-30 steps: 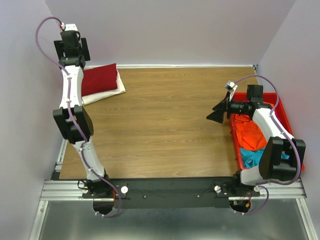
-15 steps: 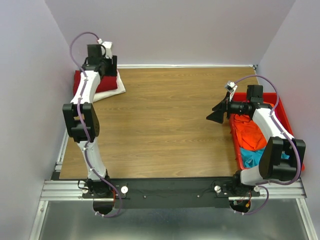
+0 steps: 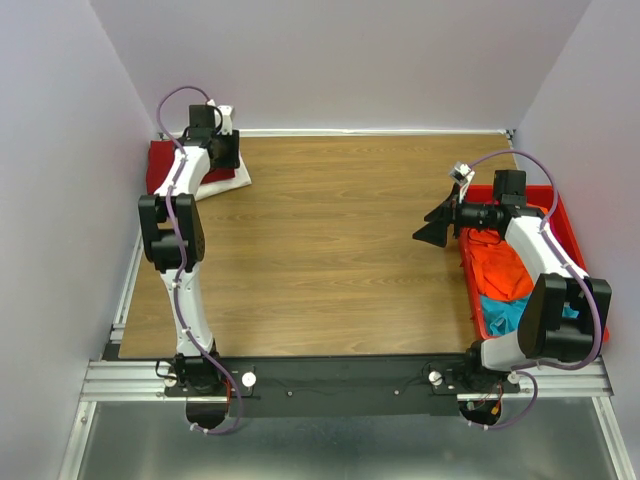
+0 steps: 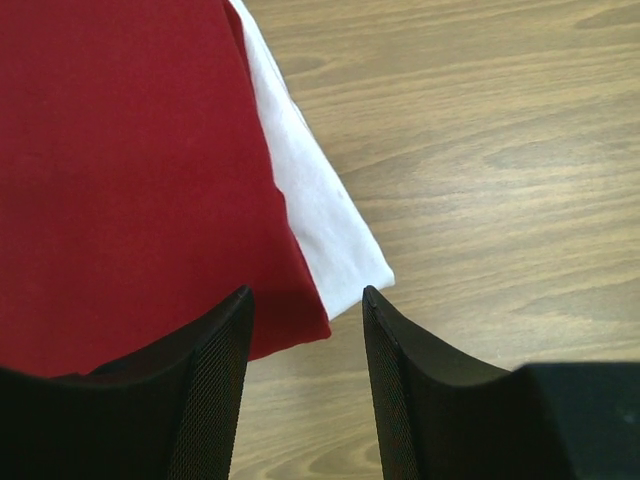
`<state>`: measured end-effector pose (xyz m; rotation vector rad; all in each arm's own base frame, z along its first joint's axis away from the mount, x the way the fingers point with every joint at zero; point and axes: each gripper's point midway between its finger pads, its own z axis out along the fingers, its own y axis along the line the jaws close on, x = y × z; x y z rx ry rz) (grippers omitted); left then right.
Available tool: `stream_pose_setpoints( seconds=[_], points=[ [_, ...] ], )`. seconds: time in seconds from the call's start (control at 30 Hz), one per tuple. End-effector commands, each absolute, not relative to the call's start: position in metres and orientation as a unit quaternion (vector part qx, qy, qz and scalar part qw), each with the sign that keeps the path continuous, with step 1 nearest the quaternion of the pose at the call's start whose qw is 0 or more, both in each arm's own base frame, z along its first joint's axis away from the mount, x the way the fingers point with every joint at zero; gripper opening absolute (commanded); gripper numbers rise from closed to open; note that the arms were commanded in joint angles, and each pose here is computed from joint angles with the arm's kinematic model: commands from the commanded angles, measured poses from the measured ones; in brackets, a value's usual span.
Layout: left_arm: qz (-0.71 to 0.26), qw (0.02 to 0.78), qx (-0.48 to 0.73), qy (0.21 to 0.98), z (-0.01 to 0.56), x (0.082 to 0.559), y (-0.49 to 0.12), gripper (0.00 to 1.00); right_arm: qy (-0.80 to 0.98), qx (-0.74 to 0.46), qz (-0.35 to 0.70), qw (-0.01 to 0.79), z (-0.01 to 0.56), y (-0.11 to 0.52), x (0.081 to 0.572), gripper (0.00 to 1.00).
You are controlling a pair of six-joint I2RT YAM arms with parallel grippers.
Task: Fold and stack the t-shirts
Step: Reset both grippers
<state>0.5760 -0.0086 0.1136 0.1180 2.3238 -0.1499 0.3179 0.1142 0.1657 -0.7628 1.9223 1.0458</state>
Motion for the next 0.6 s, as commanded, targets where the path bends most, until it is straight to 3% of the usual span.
stream_pose_setpoints(
  seconds=[0.0,0.2,0.3,0.47,0.57],
  points=[
    [-0.103,0.395,0.058,0.911,0.109,0.576,-0.024,0.55,0.757,-0.304,0.413,0.405,0.17,0.111,0.32,0.99],
    [-0.126,0.435,0.085,0.888,0.158,0.569,-0.034,0.56,0.768,-0.303,0.382,0.416,0.169,0.099,0.326,0.99],
    [-0.135,0.486,0.091,0.858,0.213,0.558,-0.039,0.59,0.774,-0.31,0.339,0.436,0.174,0.086,0.33,0.99],
    [-0.161,0.579,0.107,0.792,0.297,0.492,-0.055,0.65,0.81,-0.28,0.222,0.464,0.196,0.053,0.346,1.0],
    [-0.192,0.619,0.12,0.753,0.316,0.448,-0.066,0.76,0.831,-0.231,0.125,0.49,0.219,0.023,0.351,1.0]
  ],
)
